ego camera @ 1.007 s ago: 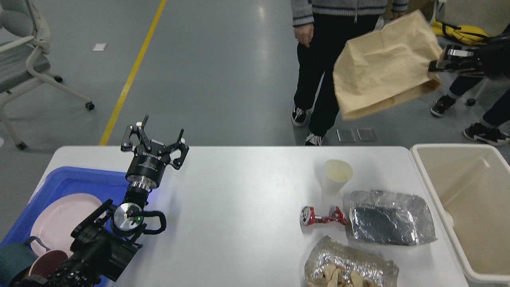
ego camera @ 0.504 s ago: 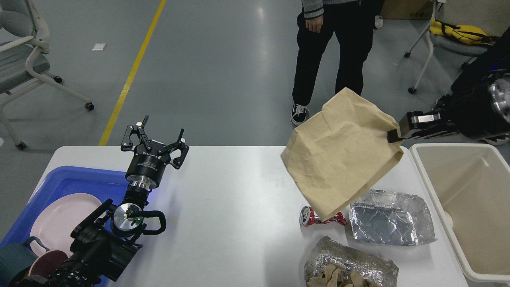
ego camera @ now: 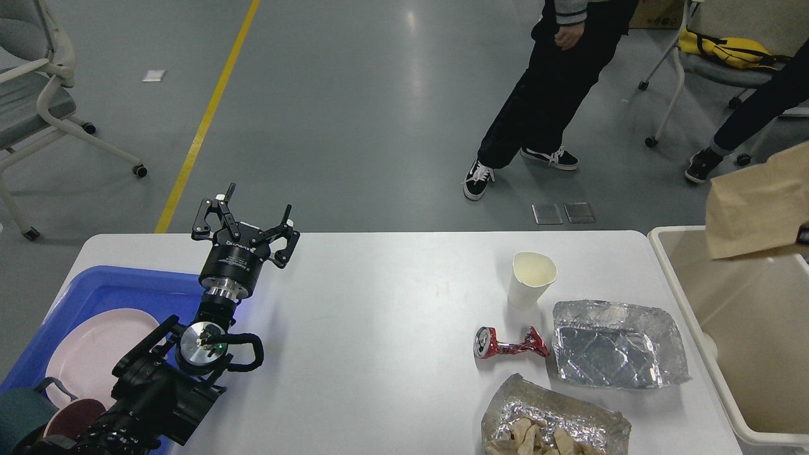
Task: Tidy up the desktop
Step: 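Release the paper bag in the bin and withdraw the right gripper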
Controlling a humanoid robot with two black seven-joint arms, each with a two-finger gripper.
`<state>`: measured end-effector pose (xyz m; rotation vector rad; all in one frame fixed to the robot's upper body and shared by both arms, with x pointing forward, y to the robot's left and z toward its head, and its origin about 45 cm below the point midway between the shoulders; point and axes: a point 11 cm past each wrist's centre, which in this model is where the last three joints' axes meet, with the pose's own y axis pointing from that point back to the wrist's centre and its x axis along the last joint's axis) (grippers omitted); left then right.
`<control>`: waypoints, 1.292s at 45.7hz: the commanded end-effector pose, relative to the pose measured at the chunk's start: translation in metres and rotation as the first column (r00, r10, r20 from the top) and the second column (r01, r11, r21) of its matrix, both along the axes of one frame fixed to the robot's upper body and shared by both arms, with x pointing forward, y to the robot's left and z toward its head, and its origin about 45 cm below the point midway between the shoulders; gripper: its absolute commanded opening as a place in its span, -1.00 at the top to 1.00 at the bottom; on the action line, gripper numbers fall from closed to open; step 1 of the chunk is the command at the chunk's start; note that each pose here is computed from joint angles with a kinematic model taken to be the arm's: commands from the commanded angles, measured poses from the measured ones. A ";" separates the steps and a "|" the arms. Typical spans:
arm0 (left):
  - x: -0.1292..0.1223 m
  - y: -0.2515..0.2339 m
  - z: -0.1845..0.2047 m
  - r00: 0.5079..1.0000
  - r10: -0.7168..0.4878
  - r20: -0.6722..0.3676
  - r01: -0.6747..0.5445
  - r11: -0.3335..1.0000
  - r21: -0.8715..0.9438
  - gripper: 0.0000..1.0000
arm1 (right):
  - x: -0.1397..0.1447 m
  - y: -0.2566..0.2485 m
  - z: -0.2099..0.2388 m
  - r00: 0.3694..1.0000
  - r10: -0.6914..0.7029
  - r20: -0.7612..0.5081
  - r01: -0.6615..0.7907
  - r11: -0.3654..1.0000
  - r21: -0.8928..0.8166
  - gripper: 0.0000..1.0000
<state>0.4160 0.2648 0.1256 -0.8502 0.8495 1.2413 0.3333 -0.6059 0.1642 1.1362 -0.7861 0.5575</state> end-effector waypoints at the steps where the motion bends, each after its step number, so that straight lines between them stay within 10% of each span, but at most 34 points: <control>1: 0.000 0.000 0.000 1.000 0.000 0.000 0.000 1.000 0.000 -0.94 | -0.028 0.003 -0.040 0.998 -0.047 0.039 0.050 0.997 -0.060 1.00; 16: 0.000 0.000 0.000 1.000 0.001 -0.001 -0.001 1.000 0.001 -0.94 | -0.035 0.013 -0.059 0.998 -0.057 0.038 0.060 0.994 -0.095 0.93; 17: 0.000 0.000 0.000 1.000 0.001 -0.001 -0.001 1.000 0.001 -0.94 | -0.036 0.013 -0.060 0.998 -0.062 0.032 0.064 0.994 -0.088 0.32; 18: 0.000 0.000 0.000 1.000 0.001 -0.001 -0.001 1.000 0.001 -0.94 | -0.038 0.012 -0.061 0.998 -0.065 0.027 0.067 0.994 -0.086 -0.82; 19: 0.000 0.000 0.000 1.000 0.000 0.000 0.000 1.000 0.000 -0.94 | -0.041 0.012 -0.063 0.998 -0.067 0.017 0.068 0.994 -0.083 -1.00; 42: 0.000 0.000 0.000 1.000 0.000 0.000 0.000 1.000 0.000 -0.94 | 0.007 0.071 0.023 0.977 -0.215 0.019 0.197 0.924 0.327 -1.00; 59: 0.000 0.000 0.000 1.000 0.000 0.000 0.000 1.000 0.000 -0.94 | 0.016 0.229 0.122 0.971 0.139 -0.193 0.007 0.794 0.608 -1.00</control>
